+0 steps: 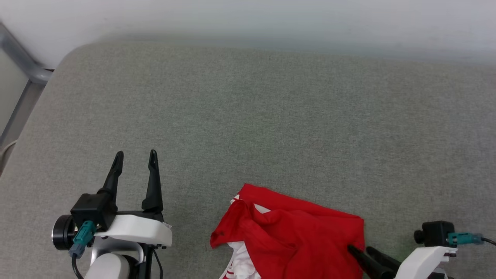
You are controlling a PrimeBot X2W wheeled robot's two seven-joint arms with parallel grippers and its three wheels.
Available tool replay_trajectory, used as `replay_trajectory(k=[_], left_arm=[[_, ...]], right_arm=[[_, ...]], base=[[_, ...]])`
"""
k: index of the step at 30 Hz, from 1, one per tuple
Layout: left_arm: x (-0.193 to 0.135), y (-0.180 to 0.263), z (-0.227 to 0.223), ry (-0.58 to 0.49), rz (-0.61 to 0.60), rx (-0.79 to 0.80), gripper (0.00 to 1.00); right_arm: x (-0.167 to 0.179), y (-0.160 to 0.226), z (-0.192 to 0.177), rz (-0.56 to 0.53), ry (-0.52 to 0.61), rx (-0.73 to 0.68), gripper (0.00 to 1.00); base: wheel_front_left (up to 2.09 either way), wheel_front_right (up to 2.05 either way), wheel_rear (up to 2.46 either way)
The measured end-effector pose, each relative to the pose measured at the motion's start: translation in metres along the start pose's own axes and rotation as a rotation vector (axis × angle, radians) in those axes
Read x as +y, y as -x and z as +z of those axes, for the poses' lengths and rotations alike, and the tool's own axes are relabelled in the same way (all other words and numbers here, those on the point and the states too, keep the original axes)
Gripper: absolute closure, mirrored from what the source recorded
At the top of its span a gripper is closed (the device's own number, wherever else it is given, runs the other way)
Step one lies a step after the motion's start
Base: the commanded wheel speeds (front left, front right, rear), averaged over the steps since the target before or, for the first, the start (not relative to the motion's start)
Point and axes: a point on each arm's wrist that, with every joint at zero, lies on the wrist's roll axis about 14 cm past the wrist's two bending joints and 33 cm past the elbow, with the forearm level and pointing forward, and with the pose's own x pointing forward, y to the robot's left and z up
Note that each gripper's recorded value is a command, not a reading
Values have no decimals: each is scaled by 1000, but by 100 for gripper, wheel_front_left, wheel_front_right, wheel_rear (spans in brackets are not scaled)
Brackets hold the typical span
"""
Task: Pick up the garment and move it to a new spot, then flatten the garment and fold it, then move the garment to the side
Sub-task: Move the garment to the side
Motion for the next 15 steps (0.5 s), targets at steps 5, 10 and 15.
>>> replay_trajectory(k=[5,10,15], left_arm=[[6,-2,-9,-3,20,21,0],[8,-6,-12,-1,27,23,0],[9,-6,-12,-1,30,17,0]], right_arm=[[11,-12,-32,54,-17,174,0],[17,-18,-48,79,-25,262,14],[21,-20,-45,84,4,262,100]], base=[[0,0,0],[0,0,0],[0,0,0]])
